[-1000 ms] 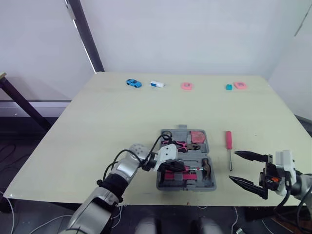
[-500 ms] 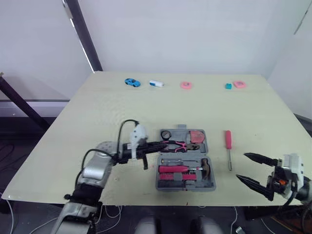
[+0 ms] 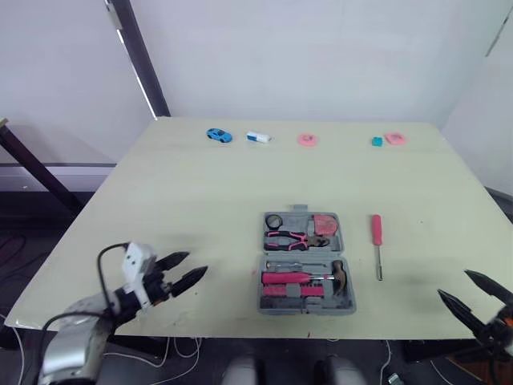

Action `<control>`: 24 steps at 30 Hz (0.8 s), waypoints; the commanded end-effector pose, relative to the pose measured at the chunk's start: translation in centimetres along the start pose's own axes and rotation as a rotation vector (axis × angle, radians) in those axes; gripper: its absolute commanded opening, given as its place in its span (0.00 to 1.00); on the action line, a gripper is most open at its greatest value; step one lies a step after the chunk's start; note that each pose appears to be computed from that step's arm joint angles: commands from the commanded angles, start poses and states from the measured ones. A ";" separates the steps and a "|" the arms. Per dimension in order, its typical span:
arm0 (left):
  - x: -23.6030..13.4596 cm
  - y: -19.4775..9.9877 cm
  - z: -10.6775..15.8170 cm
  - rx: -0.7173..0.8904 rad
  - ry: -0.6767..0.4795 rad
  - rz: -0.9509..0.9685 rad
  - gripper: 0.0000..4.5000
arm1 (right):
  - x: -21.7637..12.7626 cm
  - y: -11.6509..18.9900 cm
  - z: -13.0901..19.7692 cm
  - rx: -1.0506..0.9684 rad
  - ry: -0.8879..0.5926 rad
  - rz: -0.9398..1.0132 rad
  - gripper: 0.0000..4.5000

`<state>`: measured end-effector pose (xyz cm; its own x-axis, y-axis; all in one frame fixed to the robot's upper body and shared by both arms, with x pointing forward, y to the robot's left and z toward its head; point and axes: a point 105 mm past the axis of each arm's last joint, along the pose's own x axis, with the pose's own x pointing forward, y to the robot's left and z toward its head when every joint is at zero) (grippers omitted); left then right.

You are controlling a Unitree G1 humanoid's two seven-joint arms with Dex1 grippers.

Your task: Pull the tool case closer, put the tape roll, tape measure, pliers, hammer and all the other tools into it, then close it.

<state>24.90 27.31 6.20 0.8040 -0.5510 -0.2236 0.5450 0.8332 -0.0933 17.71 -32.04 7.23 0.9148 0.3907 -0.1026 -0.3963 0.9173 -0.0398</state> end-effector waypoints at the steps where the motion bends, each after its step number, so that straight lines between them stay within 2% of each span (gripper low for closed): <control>1: -1.7 0.6 1.2 0.034 -0.058 0.056 0.98 | -1.7 -1.2 0.5 -0.012 -0.038 -0.084 1.00; 5: -2.6 0.6 0.5 0.027 -0.043 0.069 0.98 | -3.0 -1.8 -0.1 0.008 -0.030 -0.129 1.00; 9: -2.1 0.7 0.8 0.044 -0.046 0.049 0.98 | -2.7 -1.8 -0.3 0.012 -0.025 -0.120 1.00; 15: -0.5 0.3 2.6 0.092 -0.080 -0.027 0.98 | 0.4 -0.7 1.0 -0.010 -0.071 -0.049 1.00; 19: 0.4 -0.6 3.6 0.130 -0.088 -0.107 0.98 | 2.4 -0.2 2.9 0.046 -0.164 -0.062 1.00; 24: 2.1 -2.0 6.9 0.225 -0.100 -0.270 0.98 | 6.5 2.0 4.3 0.089 -0.166 0.018 1.00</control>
<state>27.21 25.13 11.05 0.6836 -0.7156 -0.1434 0.7267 0.6857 0.0427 22.76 -28.03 10.12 0.9131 0.4027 0.0633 -0.4063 0.9117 0.0608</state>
